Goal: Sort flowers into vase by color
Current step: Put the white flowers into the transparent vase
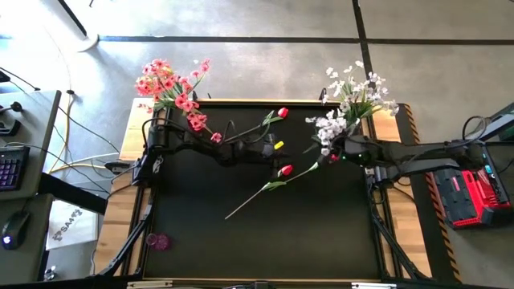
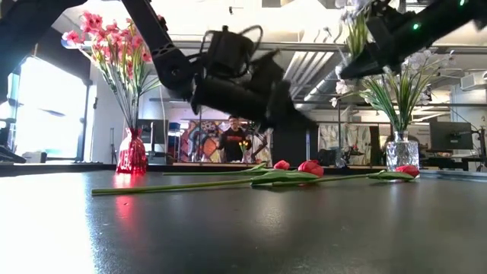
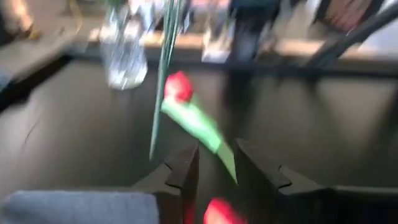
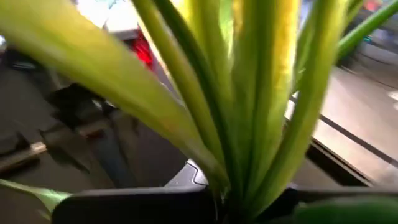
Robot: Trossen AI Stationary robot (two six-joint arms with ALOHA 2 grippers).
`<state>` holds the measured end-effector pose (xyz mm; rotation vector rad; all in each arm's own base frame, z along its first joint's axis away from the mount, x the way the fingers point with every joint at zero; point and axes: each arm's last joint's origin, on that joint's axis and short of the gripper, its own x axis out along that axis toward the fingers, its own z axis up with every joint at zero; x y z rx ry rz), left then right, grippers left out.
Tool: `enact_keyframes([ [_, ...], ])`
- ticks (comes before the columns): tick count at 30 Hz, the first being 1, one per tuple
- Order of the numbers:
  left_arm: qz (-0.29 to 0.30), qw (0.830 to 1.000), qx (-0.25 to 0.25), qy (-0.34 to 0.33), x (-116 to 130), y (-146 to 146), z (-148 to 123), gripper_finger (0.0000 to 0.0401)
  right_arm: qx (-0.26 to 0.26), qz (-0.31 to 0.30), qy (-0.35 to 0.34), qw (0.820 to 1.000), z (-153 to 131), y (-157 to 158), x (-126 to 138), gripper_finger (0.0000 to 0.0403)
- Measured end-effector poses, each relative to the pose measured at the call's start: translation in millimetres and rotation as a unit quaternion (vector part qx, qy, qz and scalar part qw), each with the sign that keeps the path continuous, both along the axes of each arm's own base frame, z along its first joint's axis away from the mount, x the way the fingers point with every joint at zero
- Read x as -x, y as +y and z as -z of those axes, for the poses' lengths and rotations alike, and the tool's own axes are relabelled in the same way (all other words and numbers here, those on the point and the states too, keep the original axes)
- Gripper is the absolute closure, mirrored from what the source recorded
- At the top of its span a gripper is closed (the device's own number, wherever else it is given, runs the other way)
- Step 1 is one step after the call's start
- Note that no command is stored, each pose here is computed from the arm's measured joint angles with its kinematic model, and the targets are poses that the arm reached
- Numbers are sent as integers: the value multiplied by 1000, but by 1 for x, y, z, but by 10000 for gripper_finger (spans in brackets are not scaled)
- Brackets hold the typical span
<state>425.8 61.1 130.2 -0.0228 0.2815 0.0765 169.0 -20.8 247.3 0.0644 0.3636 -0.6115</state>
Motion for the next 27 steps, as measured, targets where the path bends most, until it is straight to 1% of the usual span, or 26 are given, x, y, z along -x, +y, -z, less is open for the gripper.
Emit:
enact_keyframes([
  [2,-21,999,-7,37,2,2,7,304,-2,35,51,998,-7,1,7,401],
  [4,-33,998,-10,53,4,2,10,303,-1,68,85,994,-17,2,14,401],
  [6,-38,998,-11,52,4,3,9,303,9,112,98,989,-28,1,22,401],
  [9,-37,998,-14,41,3,3,7,302,44,177,120,976,-40,-1,33,402],
  [13,-37,999,-16,28,2,3,5,302,64,227,108,966,-56,-4,44,402],
  [19,-37,999,-19,28,2,4,5,302,86,274,78,955,-64,-7,57,402],
  [24,-36,999,-23,27,2,3,5,302,85,307,73,945,-66,-14,65,403],
  [27,-36,999,-23,27,2,3,5,302,70,311,79,944,-65,-18,66,403],
])
